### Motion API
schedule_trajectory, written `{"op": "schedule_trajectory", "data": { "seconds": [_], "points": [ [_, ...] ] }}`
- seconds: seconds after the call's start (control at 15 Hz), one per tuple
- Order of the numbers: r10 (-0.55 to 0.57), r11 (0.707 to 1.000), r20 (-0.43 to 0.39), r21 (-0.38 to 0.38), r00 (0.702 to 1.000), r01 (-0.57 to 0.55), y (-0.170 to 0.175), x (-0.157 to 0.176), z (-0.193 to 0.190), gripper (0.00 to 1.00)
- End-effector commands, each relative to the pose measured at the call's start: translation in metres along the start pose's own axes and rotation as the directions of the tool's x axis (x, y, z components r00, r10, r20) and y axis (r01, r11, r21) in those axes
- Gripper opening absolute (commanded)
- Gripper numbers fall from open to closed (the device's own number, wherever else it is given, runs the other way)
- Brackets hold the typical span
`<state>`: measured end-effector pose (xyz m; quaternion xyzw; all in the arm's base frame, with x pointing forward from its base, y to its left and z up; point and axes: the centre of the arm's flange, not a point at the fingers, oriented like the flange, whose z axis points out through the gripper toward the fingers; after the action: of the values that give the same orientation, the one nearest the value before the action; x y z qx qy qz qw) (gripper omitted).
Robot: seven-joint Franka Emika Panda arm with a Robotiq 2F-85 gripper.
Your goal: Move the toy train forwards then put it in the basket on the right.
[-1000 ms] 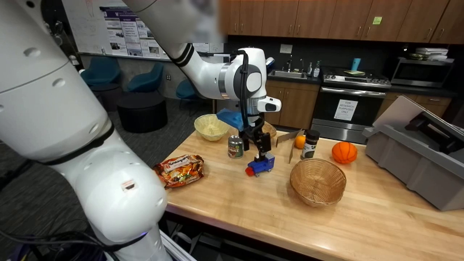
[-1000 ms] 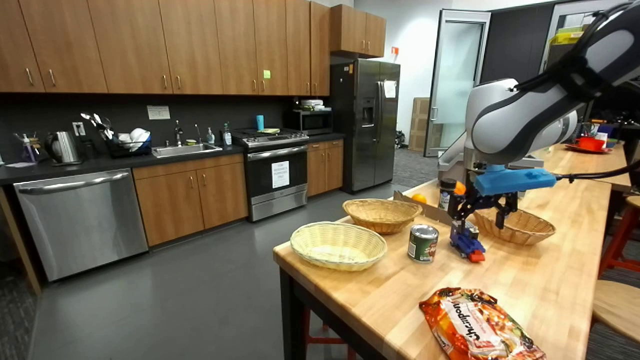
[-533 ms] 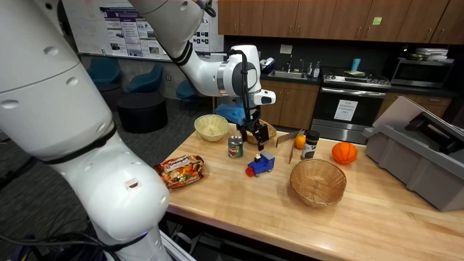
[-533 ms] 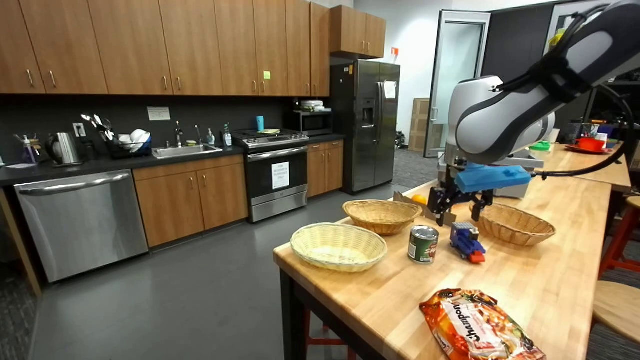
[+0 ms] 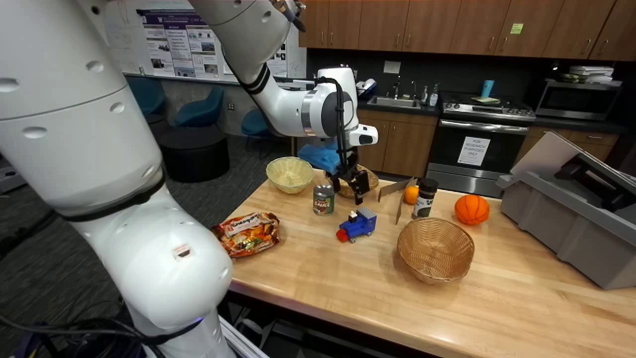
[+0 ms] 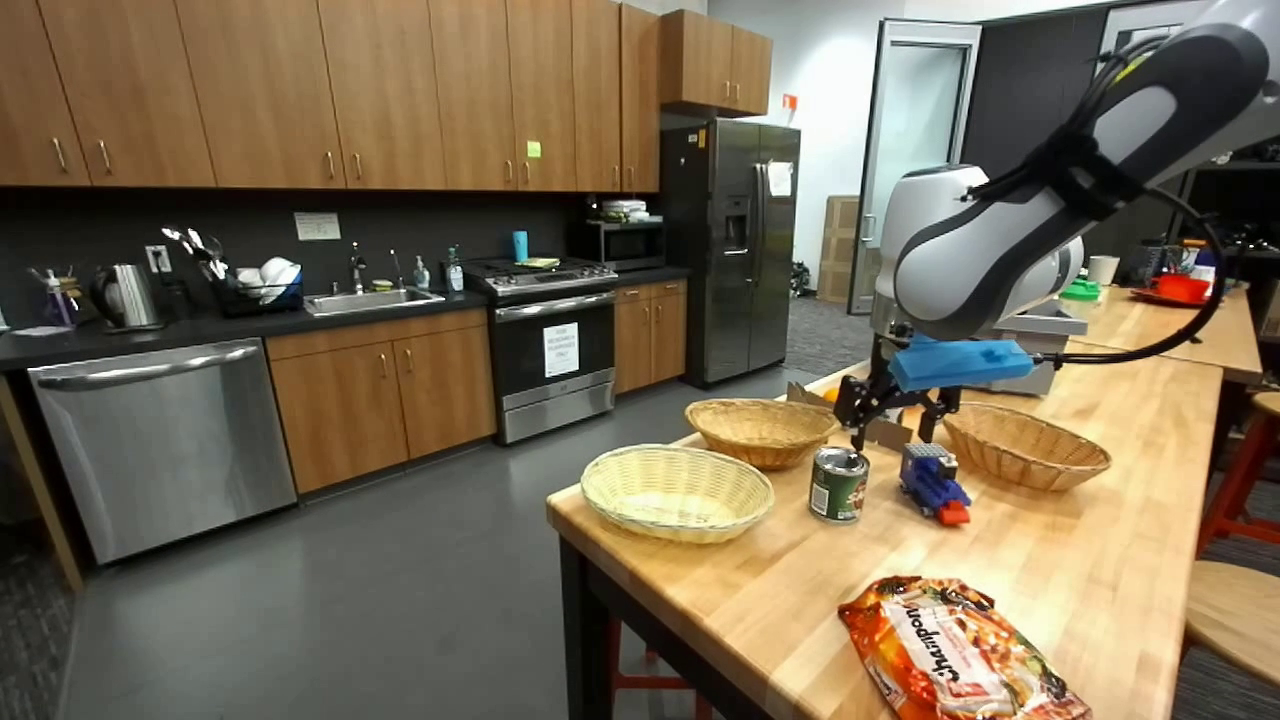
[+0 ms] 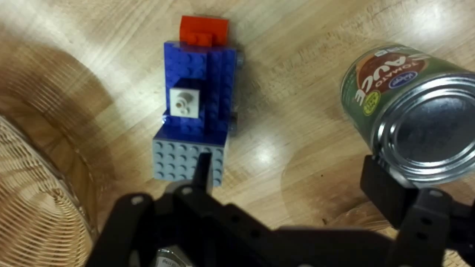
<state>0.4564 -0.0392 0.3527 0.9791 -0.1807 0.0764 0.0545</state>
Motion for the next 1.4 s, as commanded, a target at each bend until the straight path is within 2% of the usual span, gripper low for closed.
{"op": "schedule_trajectory", "data": {
  "seconds": [0.0,0.27,0.8,1.0,1.33],
  "points": [
    [-0.016,1.000,0.016,-0.002,1.000,0.016,-0.009,0.004,0.016,1.00],
    [0.004,1.000,0.028,-0.007,1.000,-0.004,-0.001,-0.009,0.003,1.00],
    [0.170,0.985,0.112,0.007,0.979,-0.172,0.035,-0.048,0.004,1.00],
    [0.193,0.981,0.157,-0.013,0.968,-0.194,0.046,-0.062,0.015,1.00],
    [0.208,0.978,0.177,-0.033,0.962,-0.205,0.063,-0.069,0.011,1.00]
  ]
}}
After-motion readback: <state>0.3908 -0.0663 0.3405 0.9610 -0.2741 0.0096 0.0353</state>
